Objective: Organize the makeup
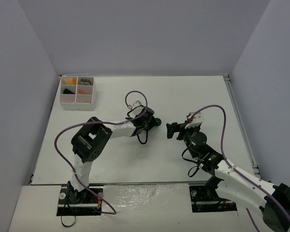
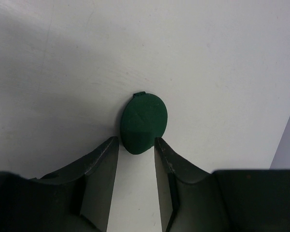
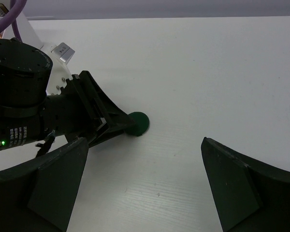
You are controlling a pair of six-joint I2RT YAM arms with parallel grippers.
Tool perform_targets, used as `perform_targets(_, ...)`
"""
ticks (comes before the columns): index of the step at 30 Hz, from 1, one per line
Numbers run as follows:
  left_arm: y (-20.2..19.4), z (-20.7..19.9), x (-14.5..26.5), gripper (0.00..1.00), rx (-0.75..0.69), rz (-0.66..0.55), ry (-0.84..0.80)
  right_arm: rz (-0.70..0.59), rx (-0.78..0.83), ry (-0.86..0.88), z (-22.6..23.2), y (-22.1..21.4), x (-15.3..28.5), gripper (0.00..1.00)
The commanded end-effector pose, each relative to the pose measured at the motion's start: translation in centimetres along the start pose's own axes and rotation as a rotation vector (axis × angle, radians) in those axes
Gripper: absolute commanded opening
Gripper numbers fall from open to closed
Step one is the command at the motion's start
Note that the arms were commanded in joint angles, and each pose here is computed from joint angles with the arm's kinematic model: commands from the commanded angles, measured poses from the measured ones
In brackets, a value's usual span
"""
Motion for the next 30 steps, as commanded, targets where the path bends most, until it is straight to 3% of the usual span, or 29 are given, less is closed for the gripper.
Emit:
perform_targets(1, 0.9, -3.5, 0.3, 0.32, 0.063, -0.038, -0.095, -0.106, -0.037, 0.013, 0.6, 3.4, -0.4, 1.0)
perform_targets(5, 0.7, -3.1, -0.1, 0.25, 0.073, -0.038, -0.089, -0.107, -0.037, 0.012, 0.6, 3.4, -0.4, 1.0)
perform_targets(11, 0.7, -2.7, 0.0, 0.03, 0.072, -0.042, -0.08, -0.103, -0.035, 0.013, 0.6, 3.3, -0.4, 1.0)
perform_targets(16, 1.5, -2.5, 1.1, 0.0, 0.038, -0.058, -0.081, -0.101, -0.034, 0.012, 0.6, 3.3, -0.4, 1.0)
perform_targets(21, 5.2, -3.2, 5.3, 0.0, -0.055, -0.117, -0.098, -0.102, -0.035, 0.014, 0.7, 3.4, -0.4, 1.0)
perform_targets(26, 11.1, 0.0, 10.3, 0.0, -0.18, -0.227, 0.022, -0.099, -0.035, 0.015, 0.7, 3.3, -0.4, 1.0)
perform_targets(30, 16.7, 3.4, 14.2, 0.0, -0.194, -0.325, 0.117, -0.094, -0.034, 0.019, 0.8, 3.2, -0.5, 1.0)
Point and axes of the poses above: each gripper's point midway between its finger pads, its own x axis back along the fingers, its own z axis along the line the jaws close on, y = z × x, the point moved 2 cm from there along x, back along the fingers, and after that the axes turned 2 degrees about x, right-handed, at the moved point
